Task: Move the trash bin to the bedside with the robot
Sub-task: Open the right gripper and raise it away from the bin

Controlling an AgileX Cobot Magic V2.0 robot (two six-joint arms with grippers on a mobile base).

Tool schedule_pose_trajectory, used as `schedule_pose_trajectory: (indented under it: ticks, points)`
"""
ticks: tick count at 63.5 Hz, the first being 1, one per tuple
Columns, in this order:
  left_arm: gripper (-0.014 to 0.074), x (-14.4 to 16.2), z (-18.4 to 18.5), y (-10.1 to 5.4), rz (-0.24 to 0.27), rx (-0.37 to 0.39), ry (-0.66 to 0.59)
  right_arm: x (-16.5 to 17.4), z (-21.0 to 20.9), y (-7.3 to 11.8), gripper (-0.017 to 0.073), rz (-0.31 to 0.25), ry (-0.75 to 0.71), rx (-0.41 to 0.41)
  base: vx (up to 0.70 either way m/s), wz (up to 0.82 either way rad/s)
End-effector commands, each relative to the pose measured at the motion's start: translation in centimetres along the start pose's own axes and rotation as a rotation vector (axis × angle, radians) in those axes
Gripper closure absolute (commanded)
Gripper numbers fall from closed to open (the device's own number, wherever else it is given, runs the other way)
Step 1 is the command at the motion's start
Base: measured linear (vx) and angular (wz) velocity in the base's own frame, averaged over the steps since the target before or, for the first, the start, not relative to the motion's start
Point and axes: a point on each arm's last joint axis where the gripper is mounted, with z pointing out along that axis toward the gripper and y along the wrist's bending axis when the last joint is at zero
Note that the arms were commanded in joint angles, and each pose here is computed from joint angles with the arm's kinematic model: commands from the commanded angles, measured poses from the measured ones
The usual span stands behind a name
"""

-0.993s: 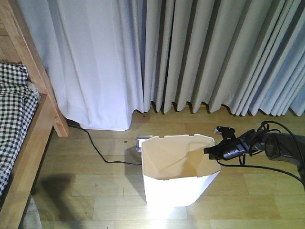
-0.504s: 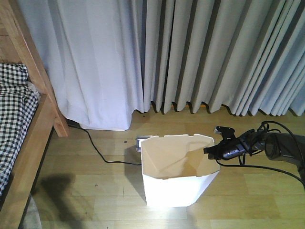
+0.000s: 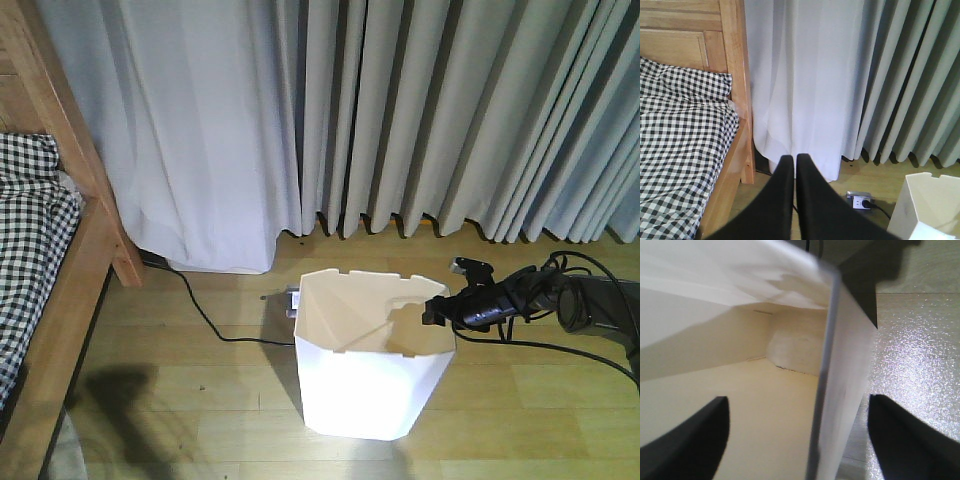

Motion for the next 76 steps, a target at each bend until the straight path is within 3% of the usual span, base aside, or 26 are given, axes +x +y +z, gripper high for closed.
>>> schedule_pose_trajectory:
  ticks: [1,13,17,20,23,37,45,50,57,65,76]
  points:
    - [0.06,-0.5,-0.1,-0.1,-0.006,0.011,-0.076,-1.2,-0.7,0.2,-0.0037,0.0,-0.029,-0.014,0.0,0.0]
    - [0.06,-0.5,-0.1,-0.1,-0.006,0.011,-0.076,-0.6,-0.6,0.6,-0.0017,0.001,0.017,-0.072,0.0,0.0]
    - [0.06,-0.5,-0.1,-0.1,-0.006,0.011,-0.076,-0.8,-1.0,0.8,-0.0008,-0.035,0.035,-0.081,0.0,0.0]
    - [0.06,-0.5,-0.1,-0.1,-0.006,0.011,-0.076,-1.0,-1.4,0.4,-0.0001,0.008,0.029,-0.077,0.0,0.0]
    - [0.06,-0.5,-0.1,-0.1,-0.006,0.011,-0.076,-1.1,-1.7,0.4,0.0004,0.017,0.028,-0.08,0.0,0.0]
    - [0.06,-0.5,-0.1,-0.1,-0.006,0.011,-0.076,-2.6,-4.1,1.1,0.0039,-0.036,0.088,-0.107,0.0,0.0]
    - [0.06,-0.5,-0.1,-0.1,-0.006,0.011,-0.076,-3.4,-5.5,1.7,0.0055,0.008,0.093,-0.121,0.0,-0.01]
    - [0.06,-0.5,-0.1,-0.1,-0.006,0.011,-0.076,-3.4,-6.3,1.6,0.006,0.025,0.058,-0.055,0.0,-0.01]
    - [0.06,-0.5,-0.1,-0.1,-0.006,0.011,-0.076,-2.1,-7.4,0.9,0.0066,0.049,-0.004,0.098,0.0,0.0]
    - [0.06,-0.5,-0.1,-0.1,-0.006,0.011,-0.076,0.1,-10.0,1.6,0.0066,-0.039,-0.004,0.206,0.0,0.0]
    - [0.06,-0.5,-0.1,-0.1,-0.006,0.011,-0.076,1.5,-15.4,4.0,0.0066,-0.126,-0.011,0.244,0.0,0.0]
